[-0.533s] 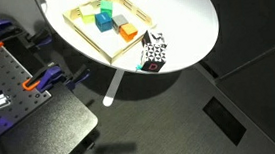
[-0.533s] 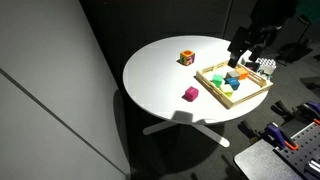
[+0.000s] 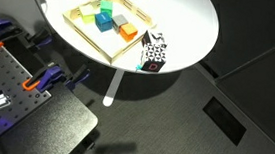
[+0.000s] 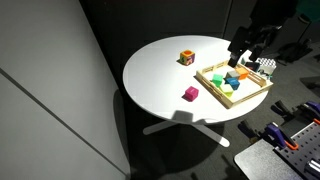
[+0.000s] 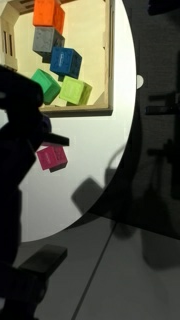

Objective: Remove the blue block from the crate and put it on the table

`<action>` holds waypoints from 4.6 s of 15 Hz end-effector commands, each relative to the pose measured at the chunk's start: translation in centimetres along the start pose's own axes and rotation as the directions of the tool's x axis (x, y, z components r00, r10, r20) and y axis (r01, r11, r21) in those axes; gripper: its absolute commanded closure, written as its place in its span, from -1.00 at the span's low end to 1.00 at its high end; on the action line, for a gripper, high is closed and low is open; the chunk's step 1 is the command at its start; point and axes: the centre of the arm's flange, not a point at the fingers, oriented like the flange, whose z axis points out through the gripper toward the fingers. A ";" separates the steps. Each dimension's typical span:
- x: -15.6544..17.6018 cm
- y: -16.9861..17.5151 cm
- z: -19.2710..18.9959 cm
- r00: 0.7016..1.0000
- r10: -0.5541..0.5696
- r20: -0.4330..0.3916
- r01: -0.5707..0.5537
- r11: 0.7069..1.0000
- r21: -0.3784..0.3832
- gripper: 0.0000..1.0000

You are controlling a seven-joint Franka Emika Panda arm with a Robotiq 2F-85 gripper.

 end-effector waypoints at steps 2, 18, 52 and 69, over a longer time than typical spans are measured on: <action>1.5 1.1 -0.3 0.999 0.040 -0.027 -0.040 0.999 -0.023 -1.00; 8.7 9.6 2.5 0.981 0.195 -0.003 -0.194 0.977 -0.090 -1.00; 11.8 18.3 15.6 0.975 0.224 -0.006 -0.218 0.943 -0.252 -1.00; 14.3 21.5 22.9 0.953 0.303 -0.004 -0.293 0.917 -0.271 -1.00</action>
